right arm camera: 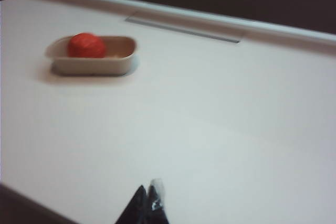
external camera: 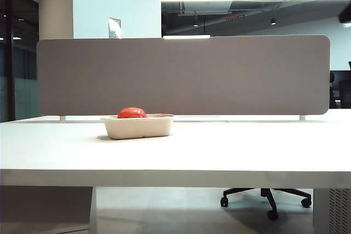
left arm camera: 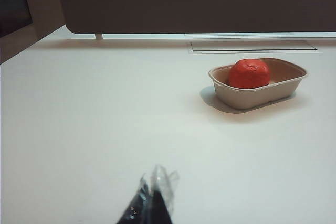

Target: Pick up the orange and place it into the paper lunchbox.

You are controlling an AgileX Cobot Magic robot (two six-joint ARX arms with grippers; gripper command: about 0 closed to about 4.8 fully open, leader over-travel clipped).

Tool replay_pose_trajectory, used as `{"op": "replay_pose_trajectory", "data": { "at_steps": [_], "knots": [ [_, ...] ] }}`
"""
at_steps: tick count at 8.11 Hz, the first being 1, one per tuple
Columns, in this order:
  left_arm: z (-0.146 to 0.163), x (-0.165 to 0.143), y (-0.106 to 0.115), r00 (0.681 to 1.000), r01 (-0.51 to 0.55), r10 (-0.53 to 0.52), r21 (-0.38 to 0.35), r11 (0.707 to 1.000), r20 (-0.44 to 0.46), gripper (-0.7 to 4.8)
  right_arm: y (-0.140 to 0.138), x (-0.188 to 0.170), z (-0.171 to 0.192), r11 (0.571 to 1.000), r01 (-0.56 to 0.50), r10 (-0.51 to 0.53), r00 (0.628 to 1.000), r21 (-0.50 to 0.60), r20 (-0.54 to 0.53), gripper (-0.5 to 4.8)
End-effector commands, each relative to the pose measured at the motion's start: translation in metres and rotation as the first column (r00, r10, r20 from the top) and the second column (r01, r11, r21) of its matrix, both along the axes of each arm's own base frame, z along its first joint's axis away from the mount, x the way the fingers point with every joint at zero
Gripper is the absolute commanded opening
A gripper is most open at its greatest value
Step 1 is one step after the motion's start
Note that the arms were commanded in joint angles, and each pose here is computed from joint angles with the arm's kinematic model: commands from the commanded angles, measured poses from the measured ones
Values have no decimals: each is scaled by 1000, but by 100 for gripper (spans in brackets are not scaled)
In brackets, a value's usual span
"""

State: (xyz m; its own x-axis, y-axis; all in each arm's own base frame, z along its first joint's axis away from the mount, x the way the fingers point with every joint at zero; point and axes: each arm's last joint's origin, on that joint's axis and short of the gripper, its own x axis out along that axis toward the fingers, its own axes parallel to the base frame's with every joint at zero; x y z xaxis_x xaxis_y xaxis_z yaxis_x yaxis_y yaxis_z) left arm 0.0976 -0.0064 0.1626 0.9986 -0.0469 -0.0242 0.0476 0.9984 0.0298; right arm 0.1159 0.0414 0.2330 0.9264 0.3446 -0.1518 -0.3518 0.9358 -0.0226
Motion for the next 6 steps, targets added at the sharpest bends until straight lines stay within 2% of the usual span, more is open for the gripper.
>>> {"op": "replay_pose_trajectory", "data": {
  "at_steps": [1,6],
  "knots": [
    [0,0,0,1000,1,-1,0,1000,3,-5,-28,-27,-41,974,214,-224,956,72,189,0],
    [0,0,0,1000,1,-1,0,1000,2,-5,-31,-22,-54,964,258,-266,948,66,173,0]
  ]
}}
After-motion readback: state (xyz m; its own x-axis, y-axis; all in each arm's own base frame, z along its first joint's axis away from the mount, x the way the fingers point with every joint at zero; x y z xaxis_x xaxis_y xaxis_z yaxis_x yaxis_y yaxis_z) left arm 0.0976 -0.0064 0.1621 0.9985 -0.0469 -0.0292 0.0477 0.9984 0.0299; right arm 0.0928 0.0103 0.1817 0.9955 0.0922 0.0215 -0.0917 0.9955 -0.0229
